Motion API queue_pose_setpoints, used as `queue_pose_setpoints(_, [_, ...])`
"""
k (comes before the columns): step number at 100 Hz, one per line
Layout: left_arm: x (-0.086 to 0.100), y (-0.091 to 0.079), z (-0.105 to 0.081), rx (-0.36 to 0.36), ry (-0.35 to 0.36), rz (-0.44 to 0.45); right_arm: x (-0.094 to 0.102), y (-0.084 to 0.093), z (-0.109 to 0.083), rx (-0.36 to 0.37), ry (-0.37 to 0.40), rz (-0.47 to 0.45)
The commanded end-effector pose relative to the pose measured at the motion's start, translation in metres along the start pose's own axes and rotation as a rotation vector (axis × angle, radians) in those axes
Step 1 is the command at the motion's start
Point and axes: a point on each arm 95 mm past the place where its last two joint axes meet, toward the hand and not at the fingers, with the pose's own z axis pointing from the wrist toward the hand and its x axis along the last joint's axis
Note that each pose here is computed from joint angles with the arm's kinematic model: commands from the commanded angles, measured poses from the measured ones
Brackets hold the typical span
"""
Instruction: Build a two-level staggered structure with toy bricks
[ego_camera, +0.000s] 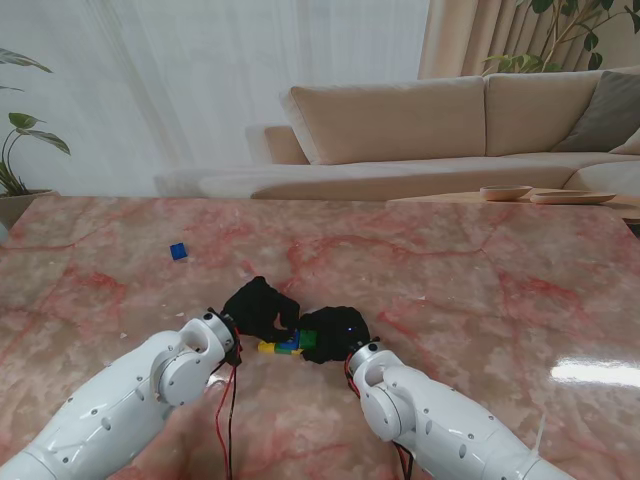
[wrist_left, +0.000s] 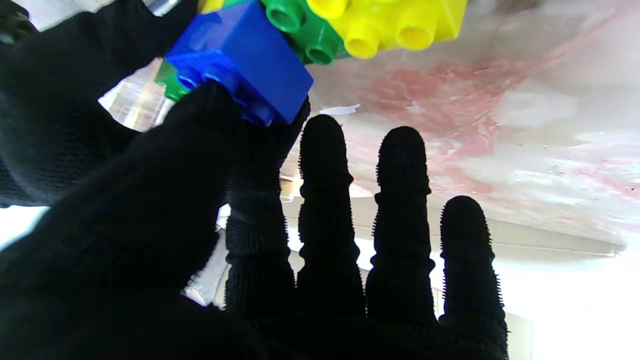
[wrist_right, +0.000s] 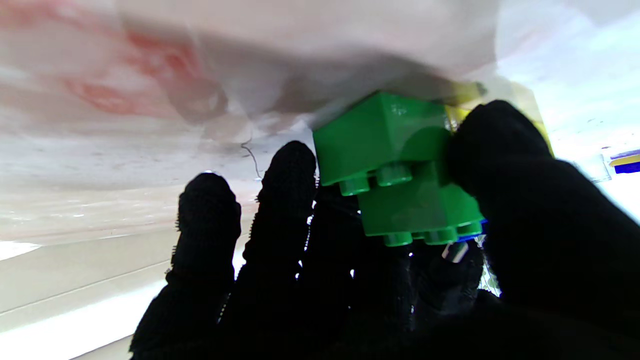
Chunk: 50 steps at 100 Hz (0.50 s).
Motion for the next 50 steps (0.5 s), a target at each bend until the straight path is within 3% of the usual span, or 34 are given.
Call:
queue_pose_setpoints(1, [-0.002, 0.007, -0.002, -0.024, -0.005, 0.006, 0.000, -0.009, -0.004, 0.036, -0.006, 0.005])
queue_pose_setpoints(50, [-0.009, 0.018, 0.001, -0.078, -0.034, -0.017, -0.001, -0.009, -0.004, 0.040, -0.002, 0.011])
